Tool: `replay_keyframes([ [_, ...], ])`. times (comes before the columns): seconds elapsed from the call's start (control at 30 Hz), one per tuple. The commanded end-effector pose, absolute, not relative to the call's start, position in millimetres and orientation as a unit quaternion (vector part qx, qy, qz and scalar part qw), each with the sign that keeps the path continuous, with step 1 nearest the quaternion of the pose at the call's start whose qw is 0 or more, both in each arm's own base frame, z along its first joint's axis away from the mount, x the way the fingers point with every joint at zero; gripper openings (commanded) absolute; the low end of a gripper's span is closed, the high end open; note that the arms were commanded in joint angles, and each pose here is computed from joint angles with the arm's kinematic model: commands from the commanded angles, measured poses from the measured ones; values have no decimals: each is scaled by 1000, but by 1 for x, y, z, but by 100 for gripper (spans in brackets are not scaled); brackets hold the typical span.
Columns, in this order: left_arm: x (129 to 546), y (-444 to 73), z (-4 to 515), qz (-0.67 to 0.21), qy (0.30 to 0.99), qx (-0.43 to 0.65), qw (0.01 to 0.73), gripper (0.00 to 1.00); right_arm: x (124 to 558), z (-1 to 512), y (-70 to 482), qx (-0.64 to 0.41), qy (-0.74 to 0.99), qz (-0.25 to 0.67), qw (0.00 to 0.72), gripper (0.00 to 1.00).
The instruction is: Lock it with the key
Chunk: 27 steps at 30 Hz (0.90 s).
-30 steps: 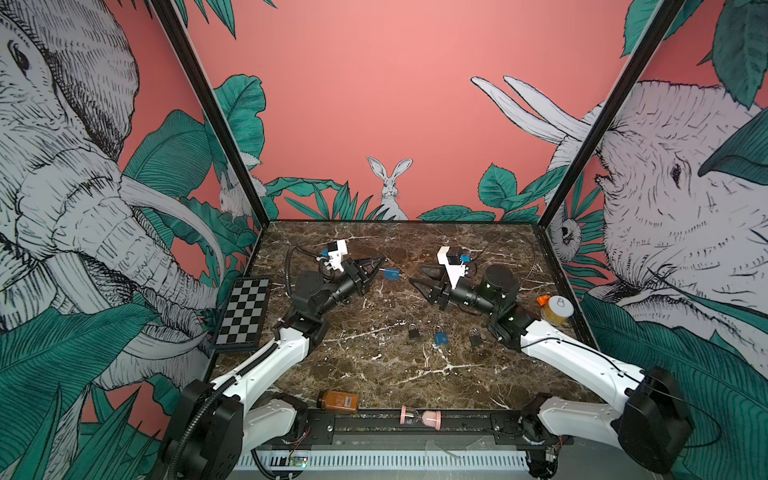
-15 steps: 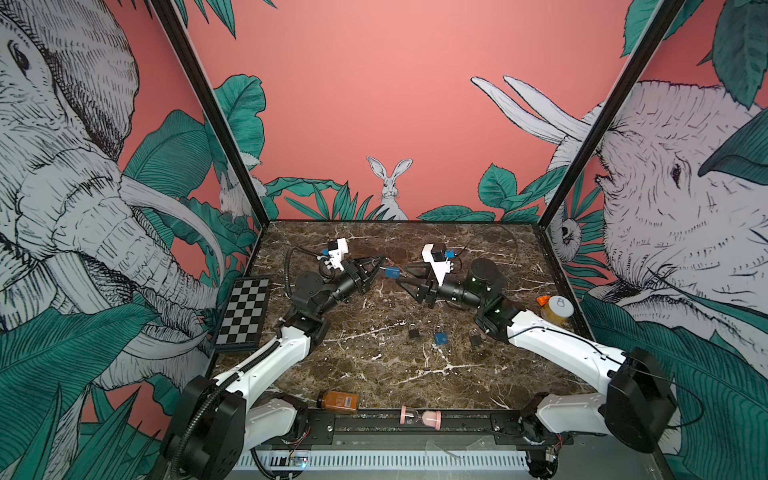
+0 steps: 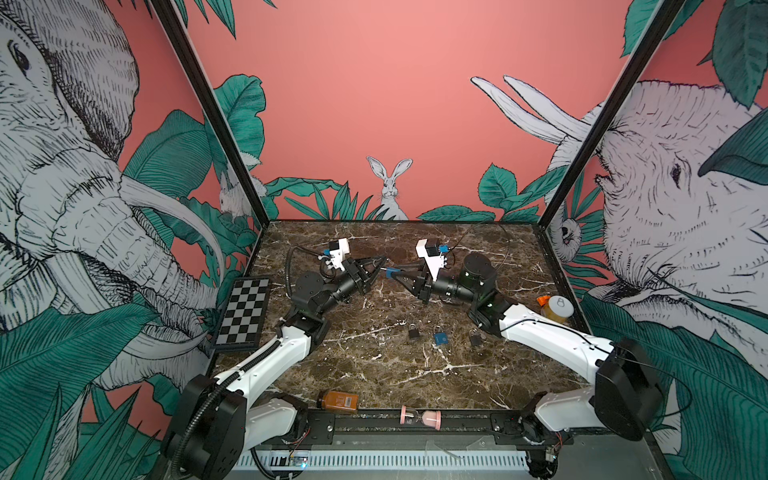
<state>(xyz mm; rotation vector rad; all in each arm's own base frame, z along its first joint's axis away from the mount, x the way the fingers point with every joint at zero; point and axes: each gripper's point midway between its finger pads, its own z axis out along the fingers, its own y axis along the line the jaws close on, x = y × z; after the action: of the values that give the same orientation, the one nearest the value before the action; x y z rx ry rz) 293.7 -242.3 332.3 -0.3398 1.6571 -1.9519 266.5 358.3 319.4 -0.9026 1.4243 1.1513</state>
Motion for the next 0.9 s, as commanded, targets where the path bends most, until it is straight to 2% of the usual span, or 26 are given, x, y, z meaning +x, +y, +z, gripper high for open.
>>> replay_keyframes([
  [0.0,285,-242,356,-747,591,-99,290,0,262,338,362,-381,568,496,535,23],
  [0.53,286,-243,354,-743,594,-98,291,0,258,328,364,-379,578,510,513,18],
  [0.67,287,-244,350,-737,601,-92,295,0,258,325,365,-375,587,515,499,0],
  [0.77,288,-246,339,-708,628,-73,314,0,265,319,363,-350,615,512,487,0],
  [0.8,287,-247,335,-691,643,-60,326,3,268,317,362,-338,626,513,481,0],
  [0.83,287,-247,330,-673,657,-47,336,13,271,315,360,-327,636,512,476,0],
  [0.87,287,-247,325,-651,674,-30,349,35,277,312,357,-308,651,510,469,0],
])
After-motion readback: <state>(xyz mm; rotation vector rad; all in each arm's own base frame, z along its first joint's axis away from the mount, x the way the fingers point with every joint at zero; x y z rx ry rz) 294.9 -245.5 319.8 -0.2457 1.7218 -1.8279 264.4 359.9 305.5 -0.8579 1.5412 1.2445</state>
